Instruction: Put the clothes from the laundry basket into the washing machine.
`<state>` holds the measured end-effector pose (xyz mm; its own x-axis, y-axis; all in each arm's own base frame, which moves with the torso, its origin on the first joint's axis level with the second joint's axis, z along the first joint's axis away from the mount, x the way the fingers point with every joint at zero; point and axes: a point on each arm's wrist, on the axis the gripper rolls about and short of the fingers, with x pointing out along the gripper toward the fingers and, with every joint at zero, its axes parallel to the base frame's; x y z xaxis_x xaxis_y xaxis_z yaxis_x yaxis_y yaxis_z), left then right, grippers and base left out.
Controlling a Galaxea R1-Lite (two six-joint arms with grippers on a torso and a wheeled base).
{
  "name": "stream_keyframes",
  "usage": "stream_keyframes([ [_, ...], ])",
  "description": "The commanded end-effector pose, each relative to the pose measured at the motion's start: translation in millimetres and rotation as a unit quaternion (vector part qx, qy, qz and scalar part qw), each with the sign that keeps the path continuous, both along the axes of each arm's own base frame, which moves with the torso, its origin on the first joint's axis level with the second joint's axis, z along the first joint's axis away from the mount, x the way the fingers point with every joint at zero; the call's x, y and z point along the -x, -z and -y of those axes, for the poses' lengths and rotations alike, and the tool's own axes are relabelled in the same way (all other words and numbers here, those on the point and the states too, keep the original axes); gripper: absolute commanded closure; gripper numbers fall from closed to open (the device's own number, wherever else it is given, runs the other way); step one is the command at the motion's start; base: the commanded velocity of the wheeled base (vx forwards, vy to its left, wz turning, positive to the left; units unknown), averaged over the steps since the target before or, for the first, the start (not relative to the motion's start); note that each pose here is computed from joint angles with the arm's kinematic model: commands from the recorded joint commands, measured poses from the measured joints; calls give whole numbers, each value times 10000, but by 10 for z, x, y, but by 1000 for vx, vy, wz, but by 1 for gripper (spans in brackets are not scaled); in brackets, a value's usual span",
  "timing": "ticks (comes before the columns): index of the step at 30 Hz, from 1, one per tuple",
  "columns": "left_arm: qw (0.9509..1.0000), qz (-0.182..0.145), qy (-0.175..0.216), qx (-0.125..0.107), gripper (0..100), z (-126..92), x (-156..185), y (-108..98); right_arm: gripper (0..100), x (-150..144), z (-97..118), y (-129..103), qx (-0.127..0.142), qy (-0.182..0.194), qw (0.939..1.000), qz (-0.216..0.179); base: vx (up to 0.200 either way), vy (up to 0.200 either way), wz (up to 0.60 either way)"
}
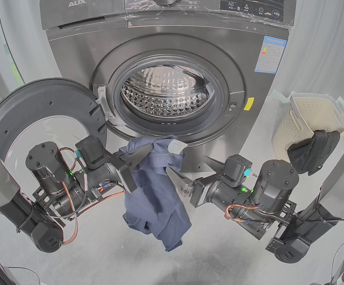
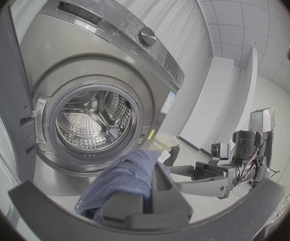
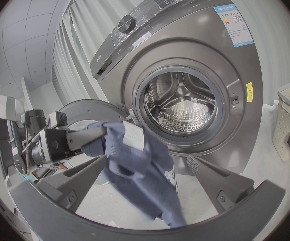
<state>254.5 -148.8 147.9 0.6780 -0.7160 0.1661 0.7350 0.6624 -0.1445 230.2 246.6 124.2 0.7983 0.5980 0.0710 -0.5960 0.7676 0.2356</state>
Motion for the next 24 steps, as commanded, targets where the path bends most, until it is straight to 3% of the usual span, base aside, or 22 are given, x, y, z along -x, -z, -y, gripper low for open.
stream_keyframes([
  [1,10000,80,-7,45,100,-4,5,-47,0,8,26,43,79,-4,9999,-64,0,0,0],
  [7,9998,159,-24,82,100,-6,0,-86,0,9,43,69,124,11,9999,-106,0,0,0],
  [14,9988,379,-169,276,100,3,29,-240,0,-7,25,142,209,11,9996,-184,0,0,0],
  [24,9987,379,-160,290,100,30,42,-244,0,-32,-3,180,226,11,9995,-199,0,0,0],
])
